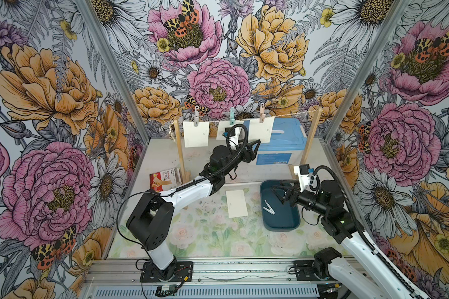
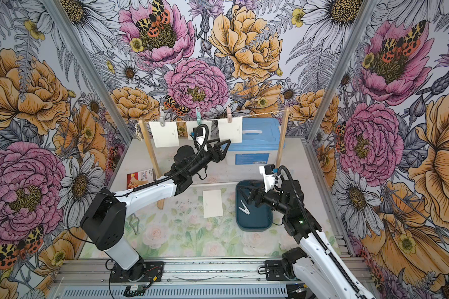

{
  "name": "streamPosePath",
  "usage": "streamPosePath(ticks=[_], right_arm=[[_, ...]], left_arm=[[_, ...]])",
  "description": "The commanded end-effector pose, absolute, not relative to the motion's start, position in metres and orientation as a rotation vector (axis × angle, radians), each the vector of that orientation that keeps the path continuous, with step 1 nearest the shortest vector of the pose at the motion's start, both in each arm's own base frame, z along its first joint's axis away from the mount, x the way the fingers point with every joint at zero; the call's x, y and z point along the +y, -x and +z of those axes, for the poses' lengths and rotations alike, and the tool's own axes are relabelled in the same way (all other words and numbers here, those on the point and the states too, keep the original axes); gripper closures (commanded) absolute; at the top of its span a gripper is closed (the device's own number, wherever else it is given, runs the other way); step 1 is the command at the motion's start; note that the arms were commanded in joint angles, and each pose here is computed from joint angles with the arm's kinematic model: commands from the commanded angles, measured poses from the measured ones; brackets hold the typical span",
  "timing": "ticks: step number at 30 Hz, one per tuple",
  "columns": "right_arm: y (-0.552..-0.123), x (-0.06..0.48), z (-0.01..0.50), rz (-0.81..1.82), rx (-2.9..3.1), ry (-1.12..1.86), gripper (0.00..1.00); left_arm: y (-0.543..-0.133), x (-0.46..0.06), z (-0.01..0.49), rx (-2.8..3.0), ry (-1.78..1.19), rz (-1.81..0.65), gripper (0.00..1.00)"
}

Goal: Remove the postcards from the strings
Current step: Pinch the postcard on the clothesline, then remove the clamp from the clothesline.

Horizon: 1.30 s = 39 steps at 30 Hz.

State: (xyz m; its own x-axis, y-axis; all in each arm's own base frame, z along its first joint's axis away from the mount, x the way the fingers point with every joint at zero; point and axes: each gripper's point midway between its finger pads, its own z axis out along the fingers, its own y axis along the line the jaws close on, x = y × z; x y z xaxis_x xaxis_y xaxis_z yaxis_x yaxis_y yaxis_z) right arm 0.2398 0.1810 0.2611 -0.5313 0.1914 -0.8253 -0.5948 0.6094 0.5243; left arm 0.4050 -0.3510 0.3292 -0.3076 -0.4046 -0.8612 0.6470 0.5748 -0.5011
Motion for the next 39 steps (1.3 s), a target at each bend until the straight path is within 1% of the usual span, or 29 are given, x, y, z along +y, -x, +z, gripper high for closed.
streamPosePath(ticks=[1,6,8,13,17,20,27,29,32,36,37,39], right_arm=[[-0.24,0.184,0.278,1.026,1.834,0.362,0.17],[-0.245,0.184,0.278,1.009,1.839,0.367,0.17],[-0.248,0.184,0.28,0.999,1.838,0.37,0.17],[-0.253,0.185,0.285,0.991,1.834,0.377,0.18],[-0.252,0.184,0.289,0.986,1.823,0.374,0.18],[-0.251,0.183,0.289,0.977,1.818,0.37,0.18],[-0.252,0.182,0.293,0.965,1.808,0.372,0.18],[-0.253,0.181,0.296,0.96,1.802,0.373,0.18],[-0.254,0.181,0.303,0.952,1.785,0.382,0.18],[-0.255,0.182,0.324,0.945,1.737,0.408,0.18],[-0.256,0.183,0.331,0.944,1.722,0.42,0.18],[-0.259,0.186,0.347,0.948,1.696,0.449,0.18]], left_arm=[[-0.389,-0.357,0.355,1.452,-0.299,-1.151,0.39],[-0.371,-0.357,0.347,1.445,-0.326,-1.214,0.58],[-0.362,-0.358,0.346,1.43,-0.337,-1.258,0.62],[-0.347,-0.366,0.349,1.393,-0.378,-1.352,0.63],[-0.347,-0.37,0.353,1.368,-0.38,-1.385,0.63],[-0.347,-0.37,0.356,1.341,-0.373,-1.427,0.72],[-0.342,-0.387,0.344,1.365,-0.404,-1.523,0.71],[-0.343,-0.386,0.341,1.372,-0.395,-1.521,0.79],[-0.347,-0.379,0.338,1.38,-0.365,-1.518,0.85],[-0.352,-0.366,0.341,1.37,-0.333,-1.535,0.98],[-0.353,-0.364,0.342,1.371,-0.33,-1.539,1.0],[-0.355,-0.361,0.344,1.375,-0.33,-1.539,1.0]])
